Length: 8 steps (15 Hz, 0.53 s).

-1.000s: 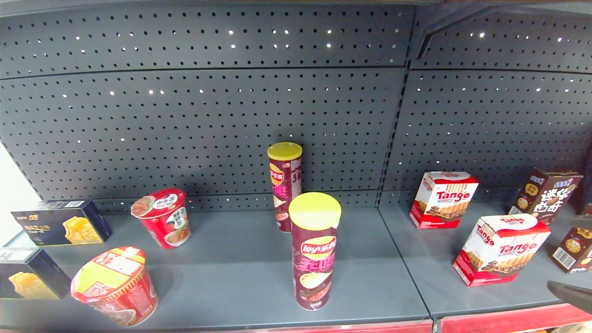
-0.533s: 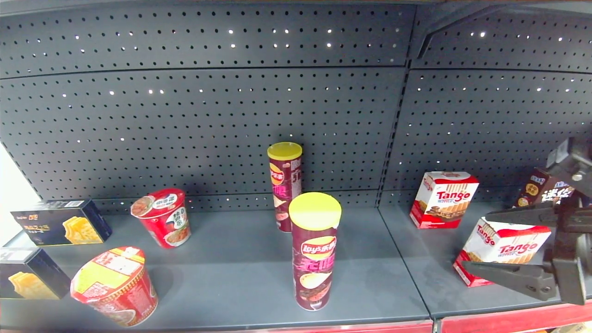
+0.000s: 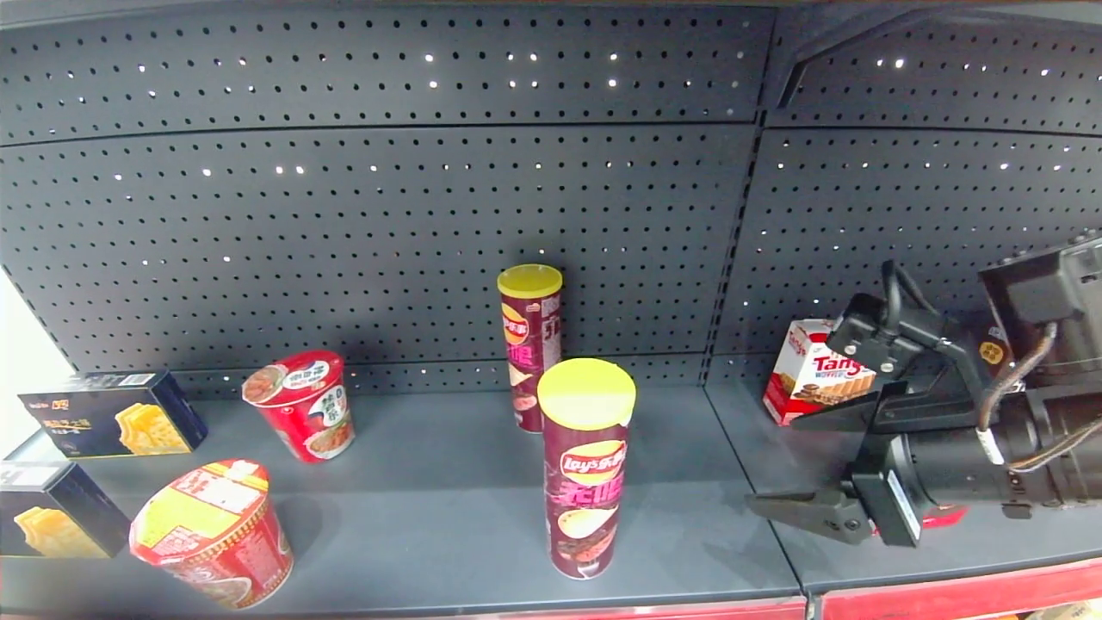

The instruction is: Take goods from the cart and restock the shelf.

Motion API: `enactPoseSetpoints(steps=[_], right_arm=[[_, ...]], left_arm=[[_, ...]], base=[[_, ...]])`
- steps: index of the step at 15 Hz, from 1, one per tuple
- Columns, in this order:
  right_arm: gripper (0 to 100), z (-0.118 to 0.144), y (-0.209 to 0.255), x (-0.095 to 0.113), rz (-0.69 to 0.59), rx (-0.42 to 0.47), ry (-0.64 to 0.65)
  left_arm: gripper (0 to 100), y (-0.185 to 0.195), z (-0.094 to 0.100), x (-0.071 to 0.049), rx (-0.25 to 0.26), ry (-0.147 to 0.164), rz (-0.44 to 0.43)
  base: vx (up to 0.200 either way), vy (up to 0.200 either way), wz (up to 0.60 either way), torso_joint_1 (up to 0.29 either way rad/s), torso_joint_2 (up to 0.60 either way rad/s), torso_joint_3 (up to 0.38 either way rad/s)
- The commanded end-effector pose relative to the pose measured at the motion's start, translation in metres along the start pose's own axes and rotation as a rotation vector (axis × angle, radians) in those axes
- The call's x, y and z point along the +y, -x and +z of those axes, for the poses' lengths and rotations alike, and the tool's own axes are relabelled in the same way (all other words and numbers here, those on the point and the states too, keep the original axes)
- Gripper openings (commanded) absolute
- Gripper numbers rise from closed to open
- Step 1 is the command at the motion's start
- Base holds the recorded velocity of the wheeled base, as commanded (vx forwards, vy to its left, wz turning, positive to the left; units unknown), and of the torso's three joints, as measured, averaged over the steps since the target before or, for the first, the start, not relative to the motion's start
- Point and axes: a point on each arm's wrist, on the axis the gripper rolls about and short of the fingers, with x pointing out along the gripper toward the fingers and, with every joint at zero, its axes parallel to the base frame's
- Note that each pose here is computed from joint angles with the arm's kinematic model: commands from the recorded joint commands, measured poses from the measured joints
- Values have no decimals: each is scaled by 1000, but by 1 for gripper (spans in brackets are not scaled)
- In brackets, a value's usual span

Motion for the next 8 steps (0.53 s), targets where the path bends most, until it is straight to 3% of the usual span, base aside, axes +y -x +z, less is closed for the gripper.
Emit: enactPoseSetpoints(steps=[1,3,8], right_arm=[[100,-4,-25,-1,22,58,-6],[100,-5,-33,-3,22,70,-12],[100,9,-60,8,-79,50,-236]], left_arm=[[100,0,0,0,0,1,1],[100,0,0,0,2,1,1],[100,0,0,0,0,1,1]], base=[[0,0,0,0,0,0],[0,0,0,0,0,0],[0,0,0,0,0,0]])
